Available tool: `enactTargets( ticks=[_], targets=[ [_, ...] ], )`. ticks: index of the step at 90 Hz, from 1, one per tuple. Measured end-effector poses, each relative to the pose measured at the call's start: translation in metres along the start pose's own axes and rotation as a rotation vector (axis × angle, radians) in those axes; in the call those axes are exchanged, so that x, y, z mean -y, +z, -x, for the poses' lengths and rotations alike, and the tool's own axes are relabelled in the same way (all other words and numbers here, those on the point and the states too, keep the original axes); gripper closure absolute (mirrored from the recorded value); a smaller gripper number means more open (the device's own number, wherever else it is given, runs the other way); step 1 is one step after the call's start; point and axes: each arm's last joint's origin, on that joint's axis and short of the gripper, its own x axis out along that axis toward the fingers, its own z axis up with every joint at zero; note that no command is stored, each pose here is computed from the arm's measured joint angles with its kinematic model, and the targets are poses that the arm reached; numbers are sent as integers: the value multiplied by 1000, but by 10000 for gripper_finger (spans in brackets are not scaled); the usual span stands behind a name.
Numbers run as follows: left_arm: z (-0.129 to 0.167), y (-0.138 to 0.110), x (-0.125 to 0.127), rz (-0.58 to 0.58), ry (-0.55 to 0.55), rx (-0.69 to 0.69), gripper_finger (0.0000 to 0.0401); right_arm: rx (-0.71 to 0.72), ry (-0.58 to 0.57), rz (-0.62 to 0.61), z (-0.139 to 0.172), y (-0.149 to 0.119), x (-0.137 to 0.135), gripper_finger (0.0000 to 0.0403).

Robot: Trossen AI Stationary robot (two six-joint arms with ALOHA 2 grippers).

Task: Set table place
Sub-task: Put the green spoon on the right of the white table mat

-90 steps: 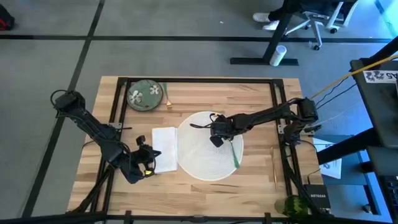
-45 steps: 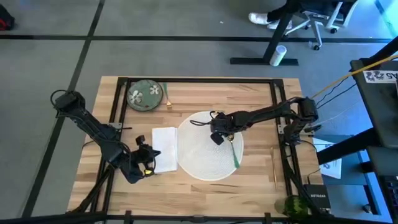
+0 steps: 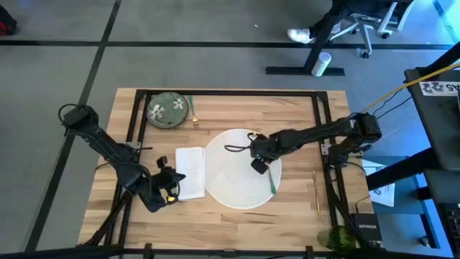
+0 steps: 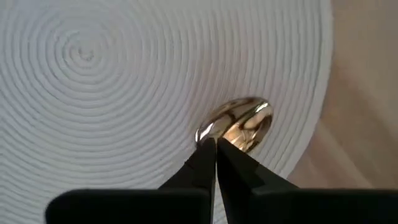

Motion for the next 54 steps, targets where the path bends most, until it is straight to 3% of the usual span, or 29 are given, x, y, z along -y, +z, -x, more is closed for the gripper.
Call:
enactTargets(
  ticks=[54],
  targets=[
    [0, 0, 0, 6, -7, -9, 401, -97, -27, 9, -24, -3, -5, 403]
  ],
)
